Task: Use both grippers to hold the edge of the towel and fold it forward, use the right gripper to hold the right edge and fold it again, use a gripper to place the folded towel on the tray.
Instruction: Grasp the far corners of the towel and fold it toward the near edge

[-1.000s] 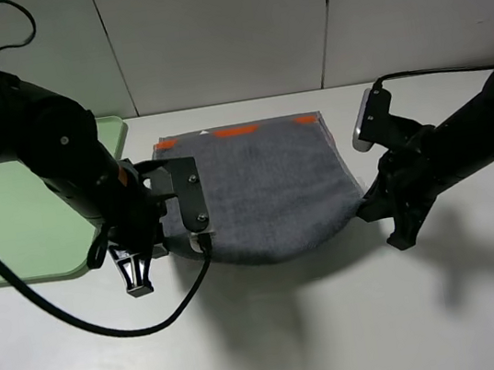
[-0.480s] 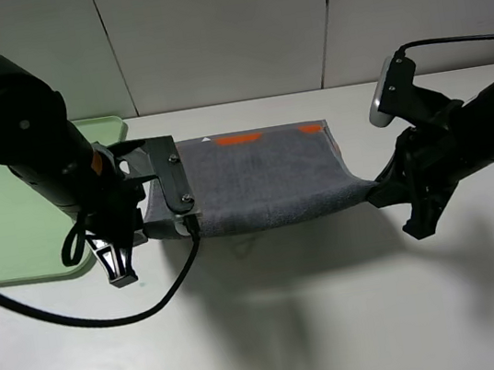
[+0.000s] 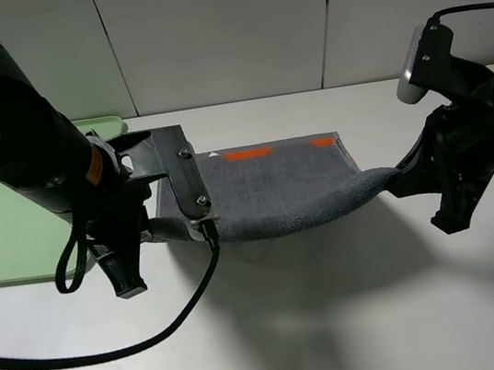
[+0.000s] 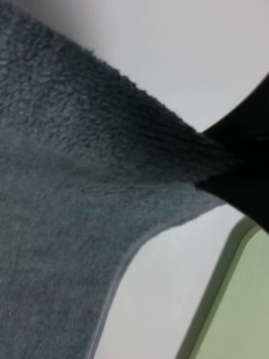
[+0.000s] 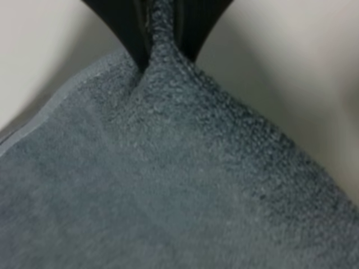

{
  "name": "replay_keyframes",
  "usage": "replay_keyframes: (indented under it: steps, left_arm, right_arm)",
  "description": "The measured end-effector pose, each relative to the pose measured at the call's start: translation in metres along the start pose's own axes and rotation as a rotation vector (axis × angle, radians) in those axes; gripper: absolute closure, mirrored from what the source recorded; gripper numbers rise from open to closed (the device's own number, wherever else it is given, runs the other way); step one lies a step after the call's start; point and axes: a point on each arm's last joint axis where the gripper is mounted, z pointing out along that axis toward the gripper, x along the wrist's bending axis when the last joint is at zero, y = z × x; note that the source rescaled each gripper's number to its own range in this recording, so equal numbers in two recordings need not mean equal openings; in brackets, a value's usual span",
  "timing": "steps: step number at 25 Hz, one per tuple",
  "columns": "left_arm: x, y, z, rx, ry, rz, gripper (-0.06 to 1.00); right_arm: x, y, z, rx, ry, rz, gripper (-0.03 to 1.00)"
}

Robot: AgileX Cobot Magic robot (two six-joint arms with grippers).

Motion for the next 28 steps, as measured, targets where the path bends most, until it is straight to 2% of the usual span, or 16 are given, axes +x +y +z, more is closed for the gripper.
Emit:
replay_keyframes:
  steps: [19,28]
  left_arm:
    - [-0.028,0.008,-0.045,-0.034,0.057,-0.038,0.94]
    - [-0.028,0.004,-0.049,-0.007,0.063,-0.074,0.94]
  right_arm:
    - [0.026,0.0,-0.052,-0.077,0.0,0.019,0.97]
    - [0.028,-0.002,-0.054,-0.055,0.002,0.062,0.97]
